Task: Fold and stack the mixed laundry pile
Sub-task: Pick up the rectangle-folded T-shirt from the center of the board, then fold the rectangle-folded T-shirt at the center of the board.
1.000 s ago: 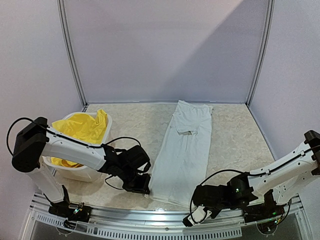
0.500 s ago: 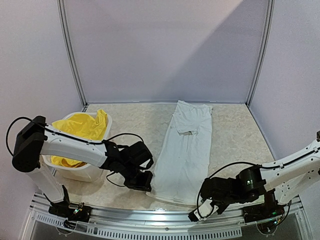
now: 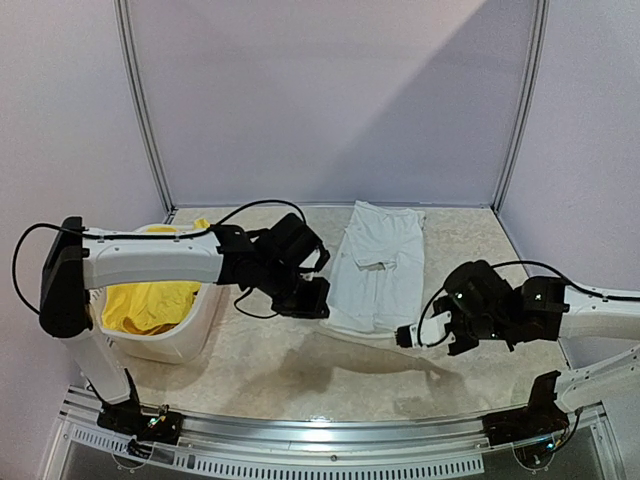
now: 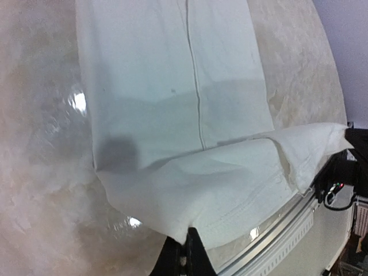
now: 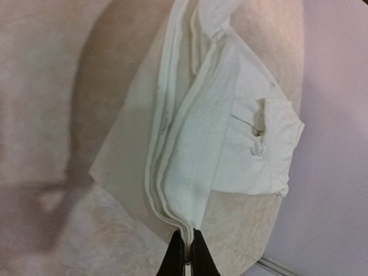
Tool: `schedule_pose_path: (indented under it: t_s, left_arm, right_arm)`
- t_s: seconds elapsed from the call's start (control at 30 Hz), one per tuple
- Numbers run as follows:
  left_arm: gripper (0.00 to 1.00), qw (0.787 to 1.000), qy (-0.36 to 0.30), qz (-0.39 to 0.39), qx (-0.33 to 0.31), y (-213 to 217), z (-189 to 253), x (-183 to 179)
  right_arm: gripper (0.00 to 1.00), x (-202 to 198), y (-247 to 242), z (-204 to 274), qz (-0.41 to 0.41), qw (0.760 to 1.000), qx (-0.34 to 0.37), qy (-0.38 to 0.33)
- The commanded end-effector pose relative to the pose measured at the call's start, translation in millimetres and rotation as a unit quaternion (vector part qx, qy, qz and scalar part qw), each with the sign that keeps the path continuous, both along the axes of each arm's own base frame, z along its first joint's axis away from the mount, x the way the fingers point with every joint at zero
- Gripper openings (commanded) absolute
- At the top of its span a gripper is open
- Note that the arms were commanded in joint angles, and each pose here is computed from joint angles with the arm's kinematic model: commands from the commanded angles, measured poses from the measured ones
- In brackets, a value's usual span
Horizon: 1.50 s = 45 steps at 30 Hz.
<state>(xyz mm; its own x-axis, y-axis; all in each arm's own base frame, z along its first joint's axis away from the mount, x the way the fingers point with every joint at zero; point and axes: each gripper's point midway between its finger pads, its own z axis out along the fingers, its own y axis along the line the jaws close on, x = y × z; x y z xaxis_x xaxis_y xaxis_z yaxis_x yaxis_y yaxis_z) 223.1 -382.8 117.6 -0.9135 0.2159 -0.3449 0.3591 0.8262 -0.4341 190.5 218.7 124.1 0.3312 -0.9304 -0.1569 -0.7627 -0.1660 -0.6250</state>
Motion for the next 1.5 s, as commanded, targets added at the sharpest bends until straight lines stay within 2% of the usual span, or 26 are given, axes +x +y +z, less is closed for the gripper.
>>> schedule_pose_path:
  t_s: [0.0,0.1,0.27,0.53,0.67,0.97,1.13,1.47]
  left_arm:
    - [0.0,0.998,-0.055,0.012,0.023,1.2,14.0,49.1]
    - [0.0,0.997,-0.077,0.013,0.021,-6.6,27.7,76.5]
    - [0.0,0.994,-0.097,0.041,-0.006,-14.3,30.9,125.1]
    - [0.0,0.994,-0.081,0.062,-0.033,-28.2,1.0,181.5]
    - [0.0,0.993,-0.075,0.07,-0.056,-37.5,-11.2,198.3]
    - [0.0,0.986,-0.105,0.07,-0.105,-58.1,-8.1,231.9]
    - [0.0,0.987,-0.097,0.072,-0.11,-66.1,-20.5,239.6]
    - [0.0,0.983,-0.104,0.109,-0.101,-52.7,-27.1,256.9]
  right_arm:
    - [0.0,41.3,1.9,45.3,-0.036,0.996,0.064,-0.052]
    - [0.0,62.5,-0.3,55.6,-0.064,0.992,0.093,-0.058]
    - [0.0,96.7,-2.8,52.3,-0.102,0.987,0.102,-0.074]
    - [0.0,147.0,-12.0,41.4,-0.166,0.977,0.112,-0.074]
    - [0.0,164.6,-15.0,37.3,-0.189,0.972,0.121,-0.063]
    - [0.0,198.8,-23.1,10.2,-0.215,0.97,0.099,-0.049]
    - [0.0,215.0,-33.8,-1.9,-0.24,0.965,0.095,-0.037]
    - [0.0,227.0,-35.8,-16.8,-0.25,0.964,0.089,-0.028]
